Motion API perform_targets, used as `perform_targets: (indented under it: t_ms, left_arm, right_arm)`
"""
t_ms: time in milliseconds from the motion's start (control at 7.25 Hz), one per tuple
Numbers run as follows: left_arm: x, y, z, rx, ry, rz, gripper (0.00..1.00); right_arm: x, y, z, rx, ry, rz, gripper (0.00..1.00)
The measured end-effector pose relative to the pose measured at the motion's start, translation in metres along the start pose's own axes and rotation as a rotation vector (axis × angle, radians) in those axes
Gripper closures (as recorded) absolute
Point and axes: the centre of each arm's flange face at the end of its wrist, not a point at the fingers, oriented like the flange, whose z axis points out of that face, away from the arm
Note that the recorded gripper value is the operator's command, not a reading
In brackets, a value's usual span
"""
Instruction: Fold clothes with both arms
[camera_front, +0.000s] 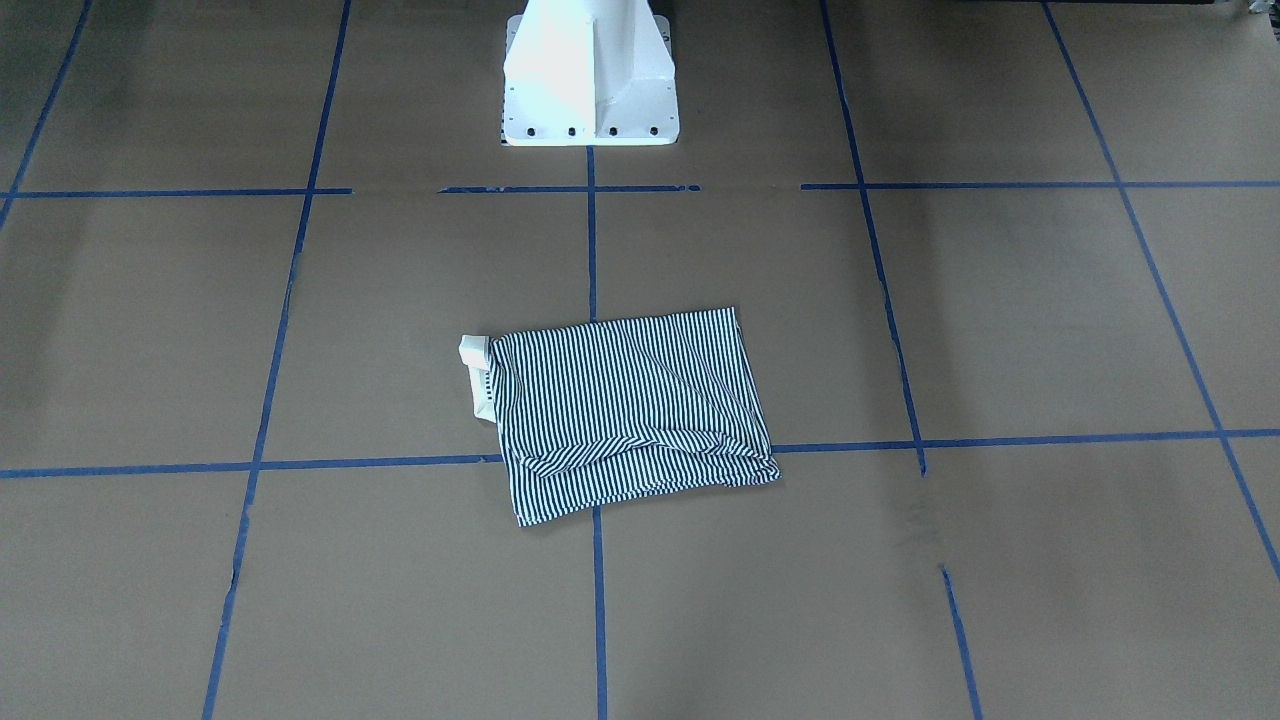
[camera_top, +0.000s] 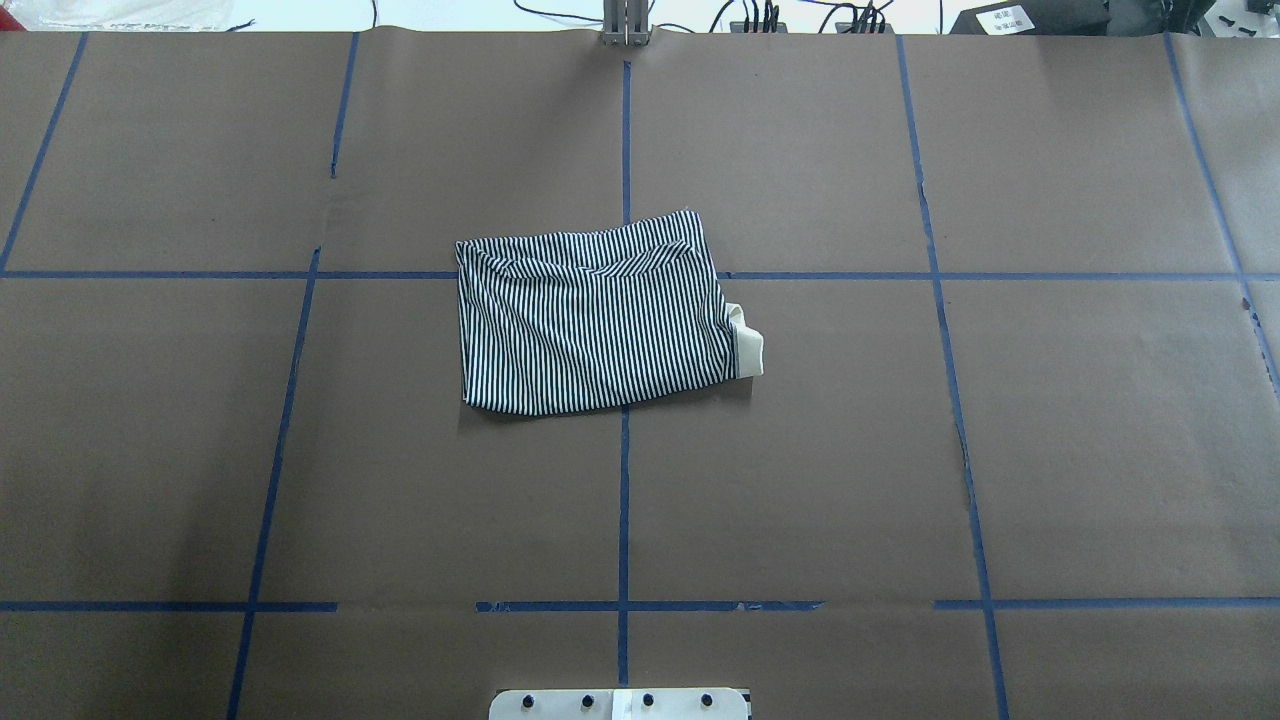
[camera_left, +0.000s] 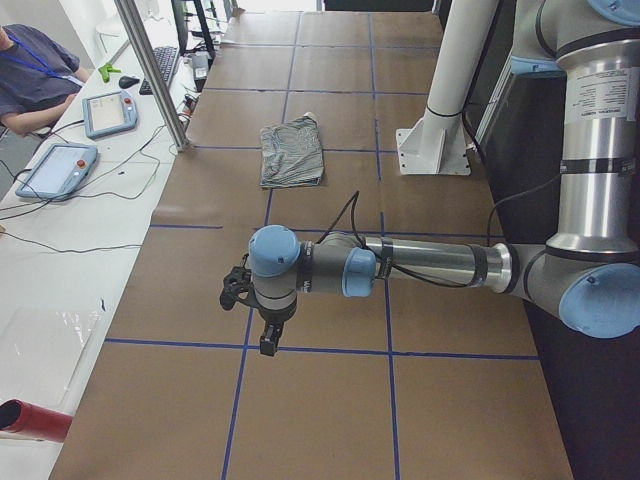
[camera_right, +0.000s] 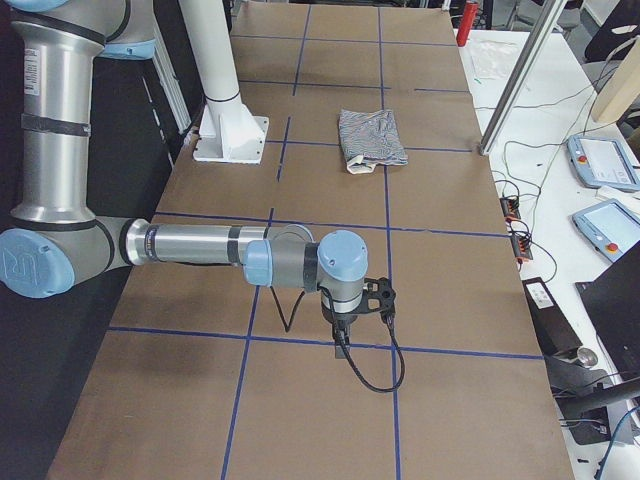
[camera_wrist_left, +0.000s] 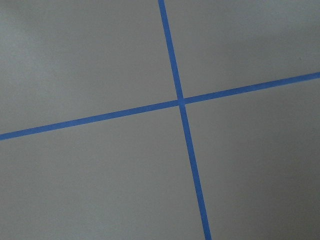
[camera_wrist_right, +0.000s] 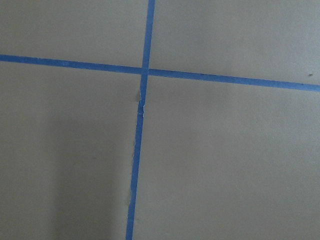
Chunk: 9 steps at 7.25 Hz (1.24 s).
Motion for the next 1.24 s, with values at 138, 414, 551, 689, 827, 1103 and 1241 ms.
perform_targets:
  t_ms: [138,414,551,689,827,1103,1241]
  left_arm:
    - [-0.0003,0.0004,0.0004,-0.001,0.0,-0.001,0.0]
    - [-0.0007,0.0033,0.0012,-0.004,0.001,-0.003,0.0]
    - [-0.0009,0.0046,0.0016,-0.005,0.001,-0.004,0.0]
    - [-0.001,0.005,0.0018,-0.005,0.001,-0.005,0.0]
    - [-0.001,0.0052,0.0019,-0.005,0.001,-0.005,0.0]
    - [-0.001,0.0053,0.0018,-0.005,0.001,-0.005,0.0]
    - [-0.0012,0.0061,0.0021,-0.006,0.001,-0.006,0.0]
  right_arm:
    - [0.0001,0.0002,0.0002,0.0,0.0,-0.001,0.0]
    - [0.0003,0.001,0.0011,-0.002,0.0,-0.004,0.0]
    - [0.0007,0.0013,0.0014,-0.002,0.0,-0.005,0.0]
    - [0.0009,0.0017,0.0016,-0.003,0.0,-0.006,0.0]
    - [0.0011,0.002,0.0019,-0.003,0.0,-0.007,0.0]
    - [0.0021,0.0046,0.0036,-0.006,-0.001,-0.007,0.0]
    - [0.0027,0.0061,0.0046,-0.008,-0.001,-0.007,0.0]
